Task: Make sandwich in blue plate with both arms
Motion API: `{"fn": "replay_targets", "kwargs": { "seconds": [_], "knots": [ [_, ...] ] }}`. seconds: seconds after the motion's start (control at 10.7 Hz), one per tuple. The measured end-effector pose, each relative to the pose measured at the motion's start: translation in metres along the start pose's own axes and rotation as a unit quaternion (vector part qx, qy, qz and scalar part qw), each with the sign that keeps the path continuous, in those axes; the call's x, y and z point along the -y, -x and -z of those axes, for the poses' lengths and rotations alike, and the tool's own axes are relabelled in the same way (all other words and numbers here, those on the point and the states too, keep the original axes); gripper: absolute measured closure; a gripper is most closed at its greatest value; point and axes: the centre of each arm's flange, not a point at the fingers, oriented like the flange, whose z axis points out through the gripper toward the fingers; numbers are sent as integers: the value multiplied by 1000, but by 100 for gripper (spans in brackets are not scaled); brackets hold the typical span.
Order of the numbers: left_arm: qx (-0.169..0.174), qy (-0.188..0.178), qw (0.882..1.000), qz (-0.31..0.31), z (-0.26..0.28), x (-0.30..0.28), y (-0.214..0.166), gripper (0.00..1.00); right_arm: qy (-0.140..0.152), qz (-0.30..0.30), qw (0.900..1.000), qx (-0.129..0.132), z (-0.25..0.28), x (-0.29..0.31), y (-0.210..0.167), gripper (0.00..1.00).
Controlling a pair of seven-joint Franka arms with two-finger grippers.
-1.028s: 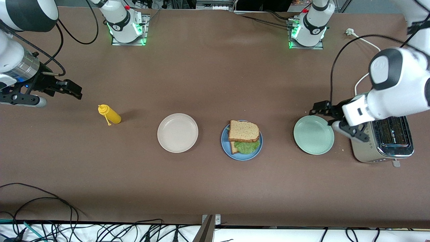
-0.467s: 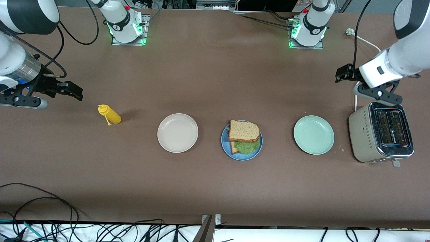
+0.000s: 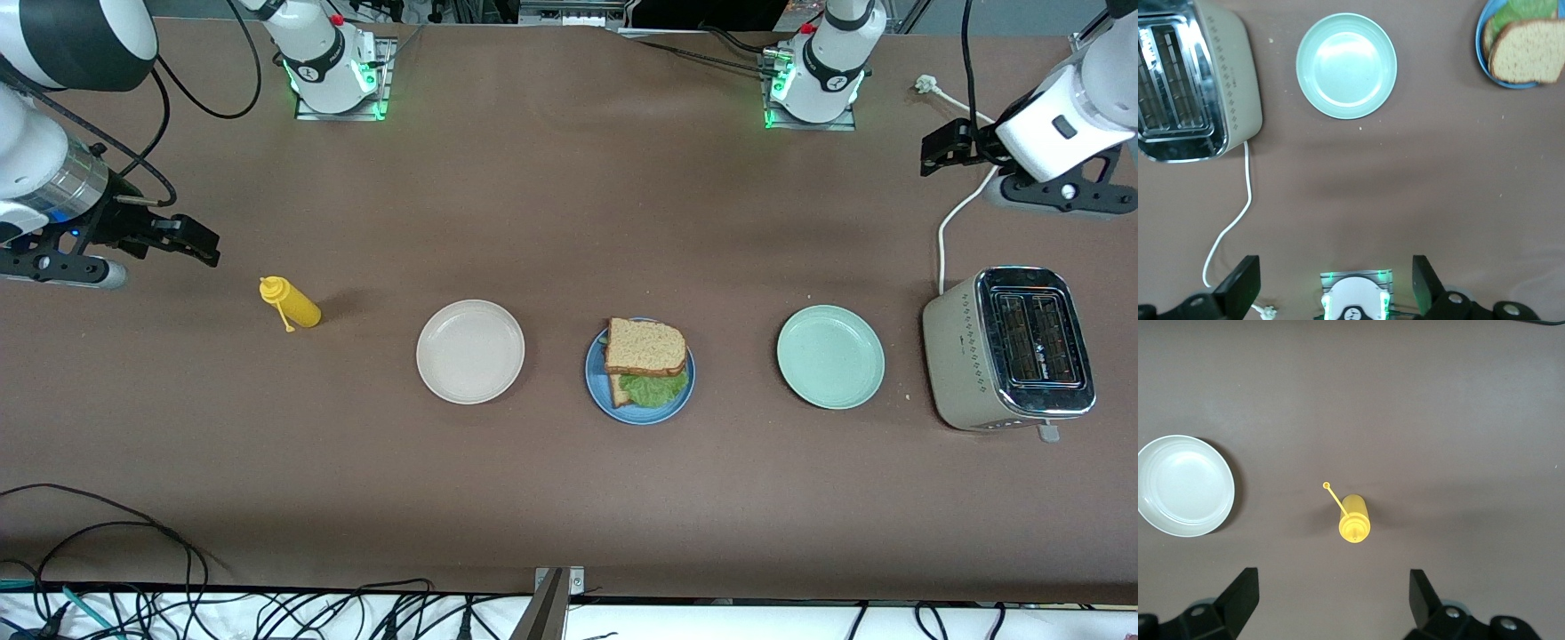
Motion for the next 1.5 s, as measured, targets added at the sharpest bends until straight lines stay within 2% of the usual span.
{"fn": "replay_targets", "kwargs": {
  "seconds": [0.19, 0.47, 0.65, 1.5],
  "knots": [
    [-12, 0, 999, 38, 16, 1, 6, 0, -6, -1, 1000, 1, 0, 1, 0, 0],
    [-28, 2, 998, 49, 37, 6, 19, 0, -12, -2, 1000, 2, 0, 2, 0, 0],
    [-38, 5, 997, 59, 46, 18, 12, 0, -12, -2, 1000, 2, 0, 2, 0, 0],
    [-35, 8, 997, 75, 48, 30, 5, 0, -22, -4, 1000, -4, 1, 4, -1, 0]
  ]
}}
